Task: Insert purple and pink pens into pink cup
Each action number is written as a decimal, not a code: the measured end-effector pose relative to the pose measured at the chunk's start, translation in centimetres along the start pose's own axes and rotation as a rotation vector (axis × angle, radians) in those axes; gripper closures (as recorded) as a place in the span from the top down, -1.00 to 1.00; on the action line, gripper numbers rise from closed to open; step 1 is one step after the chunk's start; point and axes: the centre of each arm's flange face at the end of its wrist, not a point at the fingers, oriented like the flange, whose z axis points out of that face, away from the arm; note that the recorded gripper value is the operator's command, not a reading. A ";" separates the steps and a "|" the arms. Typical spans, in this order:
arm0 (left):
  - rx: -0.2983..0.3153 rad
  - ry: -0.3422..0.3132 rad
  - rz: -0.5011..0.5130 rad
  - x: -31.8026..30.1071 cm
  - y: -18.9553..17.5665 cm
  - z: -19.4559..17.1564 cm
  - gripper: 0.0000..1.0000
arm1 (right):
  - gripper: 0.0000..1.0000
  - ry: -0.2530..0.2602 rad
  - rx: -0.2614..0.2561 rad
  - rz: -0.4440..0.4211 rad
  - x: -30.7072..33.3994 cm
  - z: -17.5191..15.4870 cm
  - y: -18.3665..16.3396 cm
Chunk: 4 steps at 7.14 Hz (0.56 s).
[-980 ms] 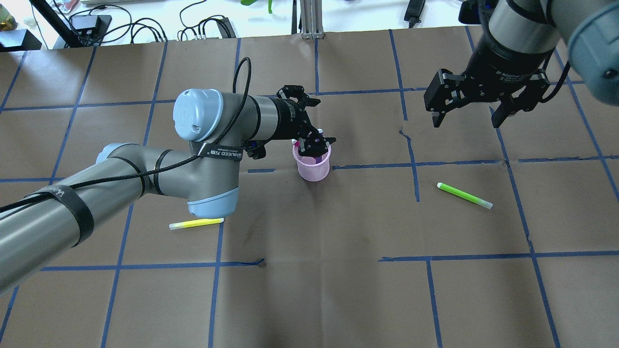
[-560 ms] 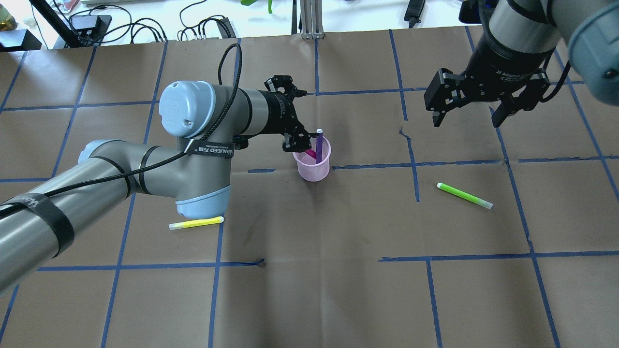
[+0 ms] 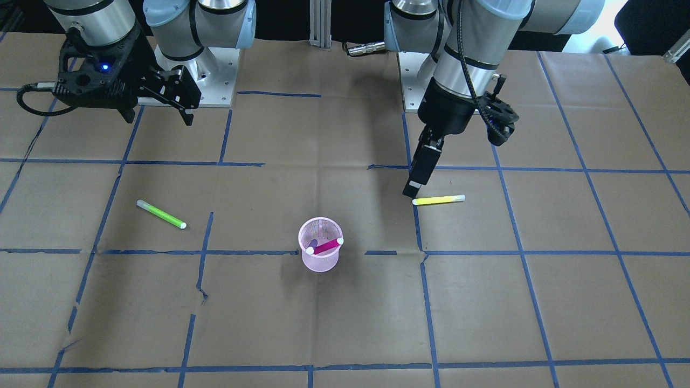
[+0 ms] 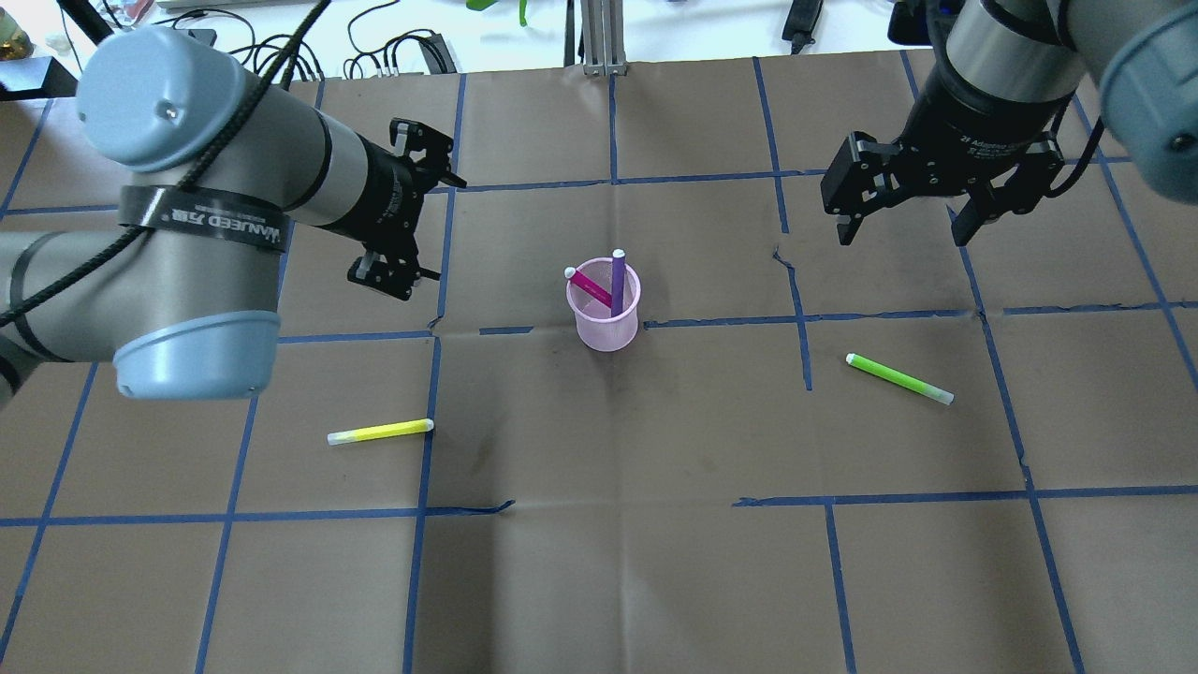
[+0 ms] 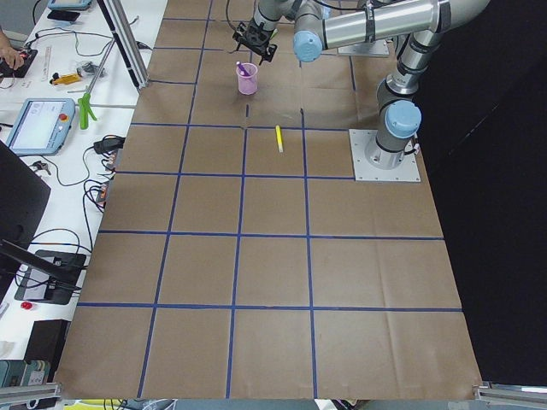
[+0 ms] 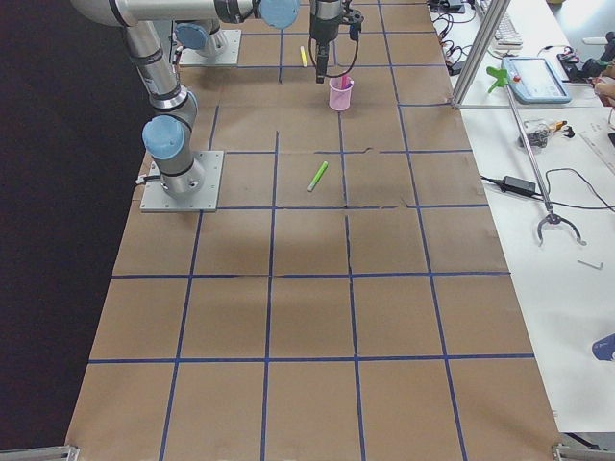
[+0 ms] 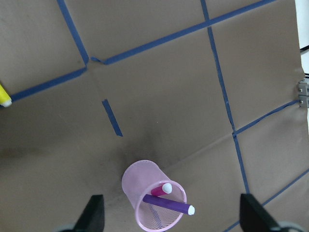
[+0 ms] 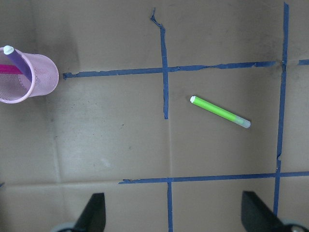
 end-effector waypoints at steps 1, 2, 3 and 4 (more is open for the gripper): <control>0.051 -0.072 0.099 0.5 -1.4 -0.8 0.95 | 1.00 -0.001 0.001 0.000 0.0 0.0 0.0; 0.058 -0.138 0.220 1.3 -2.3 -1.5 0.95 | 1.00 -0.002 0.001 0.000 0.0 0.0 0.0; 0.039 -0.184 0.366 2.4 -2.8 -2.0 0.96 | 1.00 -0.003 0.001 0.000 0.0 0.0 0.0; 0.014 -0.205 0.515 3.7 -3.3 -2.1 0.95 | 1.00 -0.003 0.001 -0.003 0.0 0.0 -0.1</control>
